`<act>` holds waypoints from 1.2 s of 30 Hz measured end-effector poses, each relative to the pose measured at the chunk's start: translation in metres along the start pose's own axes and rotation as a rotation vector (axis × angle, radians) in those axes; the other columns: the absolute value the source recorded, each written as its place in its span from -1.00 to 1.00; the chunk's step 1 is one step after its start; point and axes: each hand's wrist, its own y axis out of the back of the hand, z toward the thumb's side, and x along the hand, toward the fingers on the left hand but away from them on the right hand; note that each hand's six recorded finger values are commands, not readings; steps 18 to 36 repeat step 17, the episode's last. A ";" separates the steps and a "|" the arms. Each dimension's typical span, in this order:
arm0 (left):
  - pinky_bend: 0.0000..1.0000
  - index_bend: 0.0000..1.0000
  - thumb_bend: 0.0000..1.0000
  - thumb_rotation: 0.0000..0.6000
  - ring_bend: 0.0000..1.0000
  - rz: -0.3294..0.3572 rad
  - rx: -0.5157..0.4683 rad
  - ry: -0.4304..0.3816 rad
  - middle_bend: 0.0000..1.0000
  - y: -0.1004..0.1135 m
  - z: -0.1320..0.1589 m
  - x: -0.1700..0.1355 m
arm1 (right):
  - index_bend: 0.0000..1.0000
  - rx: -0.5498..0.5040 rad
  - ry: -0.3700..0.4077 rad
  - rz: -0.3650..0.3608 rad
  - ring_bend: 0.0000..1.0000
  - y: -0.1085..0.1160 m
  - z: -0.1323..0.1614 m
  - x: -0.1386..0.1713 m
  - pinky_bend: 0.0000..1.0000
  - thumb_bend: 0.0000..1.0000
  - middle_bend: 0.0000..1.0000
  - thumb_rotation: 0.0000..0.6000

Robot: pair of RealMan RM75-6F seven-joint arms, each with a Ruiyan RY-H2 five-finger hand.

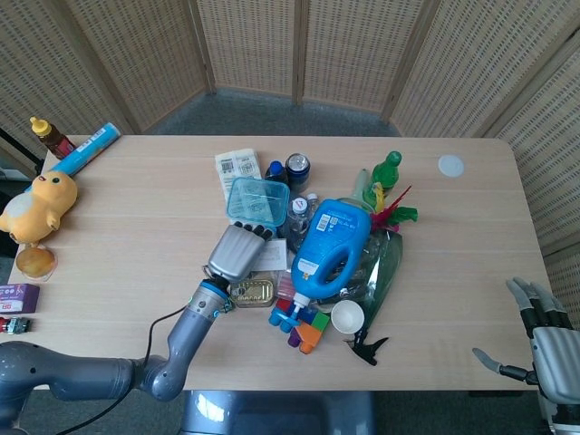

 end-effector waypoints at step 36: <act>0.17 0.31 -1.00 1.00 0.00 0.242 0.073 0.008 0.38 0.158 -0.037 -0.005 | -1.00 0.000 0.004 -0.003 -1.00 0.001 0.001 0.001 -1.00 -1.00 -1.00 0.27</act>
